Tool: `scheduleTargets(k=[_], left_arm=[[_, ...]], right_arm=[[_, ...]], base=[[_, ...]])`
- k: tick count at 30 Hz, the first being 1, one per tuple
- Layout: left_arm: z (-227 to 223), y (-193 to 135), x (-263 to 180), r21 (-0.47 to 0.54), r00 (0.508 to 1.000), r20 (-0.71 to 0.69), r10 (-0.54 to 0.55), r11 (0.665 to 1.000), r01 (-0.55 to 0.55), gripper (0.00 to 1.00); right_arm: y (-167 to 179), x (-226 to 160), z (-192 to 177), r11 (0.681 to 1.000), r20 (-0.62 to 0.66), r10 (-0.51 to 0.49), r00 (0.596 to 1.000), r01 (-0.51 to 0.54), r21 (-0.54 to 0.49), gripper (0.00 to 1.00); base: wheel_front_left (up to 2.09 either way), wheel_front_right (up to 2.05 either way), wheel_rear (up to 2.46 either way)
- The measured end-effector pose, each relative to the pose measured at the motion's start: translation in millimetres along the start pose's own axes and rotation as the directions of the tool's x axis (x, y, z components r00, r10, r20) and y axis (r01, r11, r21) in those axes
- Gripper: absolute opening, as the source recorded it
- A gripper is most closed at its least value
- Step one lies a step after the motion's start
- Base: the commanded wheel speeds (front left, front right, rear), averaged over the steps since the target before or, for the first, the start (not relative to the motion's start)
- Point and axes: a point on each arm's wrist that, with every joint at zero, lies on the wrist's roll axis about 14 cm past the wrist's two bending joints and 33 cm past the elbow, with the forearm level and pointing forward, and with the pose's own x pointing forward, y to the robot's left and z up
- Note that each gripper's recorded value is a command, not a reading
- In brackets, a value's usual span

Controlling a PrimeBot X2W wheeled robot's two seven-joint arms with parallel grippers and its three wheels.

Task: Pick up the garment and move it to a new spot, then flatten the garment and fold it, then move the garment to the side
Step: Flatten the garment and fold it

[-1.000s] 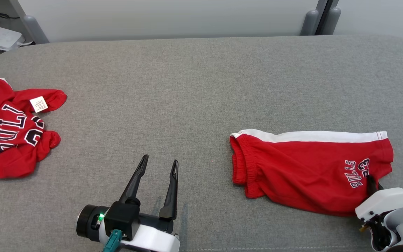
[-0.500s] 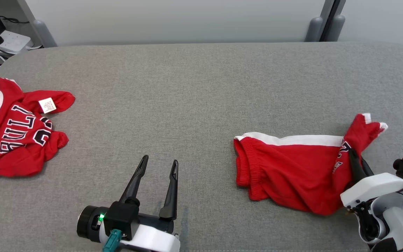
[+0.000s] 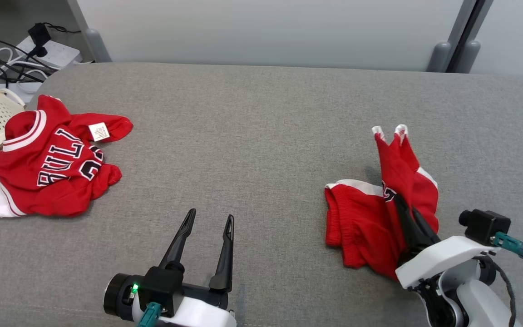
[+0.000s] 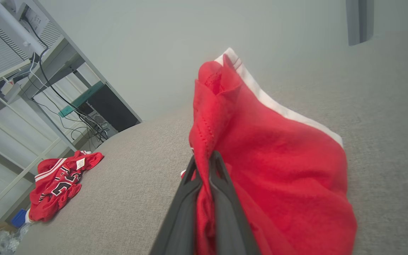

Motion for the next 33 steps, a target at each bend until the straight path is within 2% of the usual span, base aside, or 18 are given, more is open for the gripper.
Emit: scheduleTargets(k=[5, 11, 12, 13, 14, 25, 29, 33], left_arm=[[3.6, 8.5, -6.9, 0.006, 1.000, 0.008, 0.030, 1.000, -0.030, 1.00], [4.3, 14.1, -11.4, 0.004, 0.999, 0.008, 0.051, 0.999, -0.051, 1.00], [4.0, 15.2, -12.1, 0.001, 0.998, 0.007, 0.055, 0.998, -0.055, 1.00], [3.7, 16.0, -12.8, 0.000, 0.998, 0.005, 0.059, 0.998, -0.059, 1.00], [3.4, 16.5, -13.1, 0.000, 0.998, 0.004, 0.060, 0.998, -0.060, 1.00], [7.2, 15.3, -13.7, -0.005, 0.998, 0.016, 0.062, 0.998, -0.062, 1.00], [9.9, 13.0, -12.2, -0.006, 0.998, 0.025, 0.058, 0.998, -0.058, 1.00], [12.0, 7.8, -11.1, -0.010, 0.999, 0.032, 0.042, 0.999, -0.042, 1.00]], right_arm=[[25.5, -1.1, -28.2, 0.998, -0.110, 0.057, 0.992, -0.057, 0.001, 0.00], [42.7, 0.3, -48.9, 0.995, -0.180, 0.095, 0.979, -0.095, 0.006, 0.00], [46.1, 0.6, -51.2, 0.995, -0.185, 0.102, 0.977, -0.102, 0.010, 0.14], [49.4, 0.7, -53.9, 0.994, -0.195, 0.110, 0.975, -0.110, 0.013, 0.46], [52.2, 0.7, -56.0, 0.993, -0.201, 0.117, 0.973, -0.116, 0.014, 1.00], [94.7, -10.0, -58.0, 0.970, -0.202, 0.239, 0.950, -0.243, 0.009, 1.00], [89.2, -15.2, -48.6, 0.967, -0.159, 0.236, 0.959, -0.247, -0.055, 1.00], [62.0, -20.5, -26.9, 0.977, -0.077, 0.172, 0.982, -0.180, -0.111, 1.00]], base=[[0.00, 0.00, 0.00], [0.00, 0.00, 0.00], [0.00, 0.00, 0.00], [0.00, 0.00, 0.00], [0.00, 0.00, 0.00], [0.00, 0.00, 0.00], [0.00, 0.00, 0.00], [0.00, 0.00, 0.00]])
